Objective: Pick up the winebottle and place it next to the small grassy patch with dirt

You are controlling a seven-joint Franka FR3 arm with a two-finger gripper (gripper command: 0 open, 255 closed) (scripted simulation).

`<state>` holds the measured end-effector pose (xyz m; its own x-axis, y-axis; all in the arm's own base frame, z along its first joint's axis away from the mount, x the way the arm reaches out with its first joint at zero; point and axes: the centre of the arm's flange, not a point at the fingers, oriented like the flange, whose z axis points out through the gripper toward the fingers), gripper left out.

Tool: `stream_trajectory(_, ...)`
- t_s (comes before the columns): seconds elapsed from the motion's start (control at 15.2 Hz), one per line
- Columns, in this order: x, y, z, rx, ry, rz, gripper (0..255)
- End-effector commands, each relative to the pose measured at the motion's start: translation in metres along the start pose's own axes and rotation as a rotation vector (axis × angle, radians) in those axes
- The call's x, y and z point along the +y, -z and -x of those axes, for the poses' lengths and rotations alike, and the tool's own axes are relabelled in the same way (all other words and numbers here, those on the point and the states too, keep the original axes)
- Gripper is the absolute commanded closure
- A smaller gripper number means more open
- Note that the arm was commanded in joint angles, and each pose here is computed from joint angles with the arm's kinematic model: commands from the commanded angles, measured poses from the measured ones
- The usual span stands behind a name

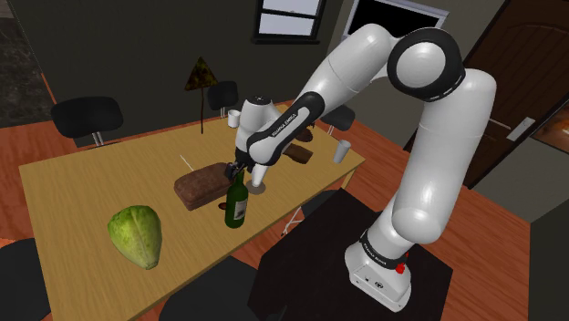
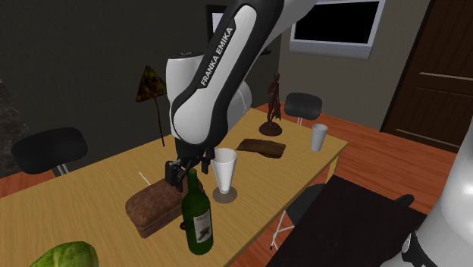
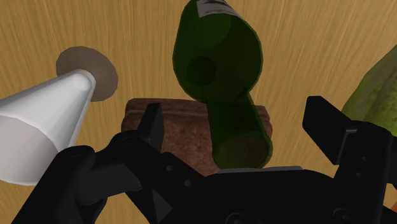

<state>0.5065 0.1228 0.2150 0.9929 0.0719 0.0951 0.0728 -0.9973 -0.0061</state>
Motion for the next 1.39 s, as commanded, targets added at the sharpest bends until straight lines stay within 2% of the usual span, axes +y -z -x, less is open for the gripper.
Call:
stream_trajectory(0.0, 0.0, 0.0, 0.0, 0.0, 0.0, 0.0, 0)
stream_trajectory(0.13, 0.0, 0.0, 0.0, 0.0, 0.0, 0.0, 0)
stream_trajectory(0.2, 0.0, 0.0, 0.0, 0.0, 0.0, 0.0, 255)
stream_trajectory(0.79, 0.0, 0.0, 0.0, 0.0, 0.0, 0.0, 255)
stream_trajectory(1.32, 0.0, 0.042, -0.004, 0.0, 0.0, 0.0, 255)
